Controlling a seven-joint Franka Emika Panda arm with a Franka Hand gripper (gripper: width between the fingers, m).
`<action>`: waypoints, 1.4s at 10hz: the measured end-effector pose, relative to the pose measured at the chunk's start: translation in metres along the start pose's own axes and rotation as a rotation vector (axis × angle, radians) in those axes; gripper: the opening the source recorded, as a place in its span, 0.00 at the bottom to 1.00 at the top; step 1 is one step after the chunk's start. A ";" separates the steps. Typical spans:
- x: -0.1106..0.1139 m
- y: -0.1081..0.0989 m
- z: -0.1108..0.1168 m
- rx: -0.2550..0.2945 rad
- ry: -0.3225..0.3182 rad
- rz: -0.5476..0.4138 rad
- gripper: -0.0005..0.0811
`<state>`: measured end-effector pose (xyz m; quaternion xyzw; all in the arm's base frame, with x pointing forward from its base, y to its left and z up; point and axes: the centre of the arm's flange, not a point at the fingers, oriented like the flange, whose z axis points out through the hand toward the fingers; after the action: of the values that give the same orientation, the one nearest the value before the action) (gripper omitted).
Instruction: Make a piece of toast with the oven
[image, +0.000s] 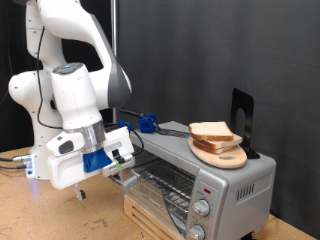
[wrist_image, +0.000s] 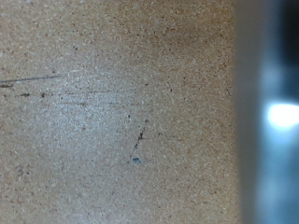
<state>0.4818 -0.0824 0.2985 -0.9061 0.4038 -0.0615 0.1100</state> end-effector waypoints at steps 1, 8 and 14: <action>0.004 0.000 -0.005 0.007 -0.007 -0.012 1.00; 0.024 0.009 -0.005 -0.089 0.071 0.021 1.00; 0.023 0.011 0.003 -0.029 -0.009 -0.010 1.00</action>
<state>0.4897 -0.1066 0.2937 -0.9100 0.3995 -0.0520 0.0985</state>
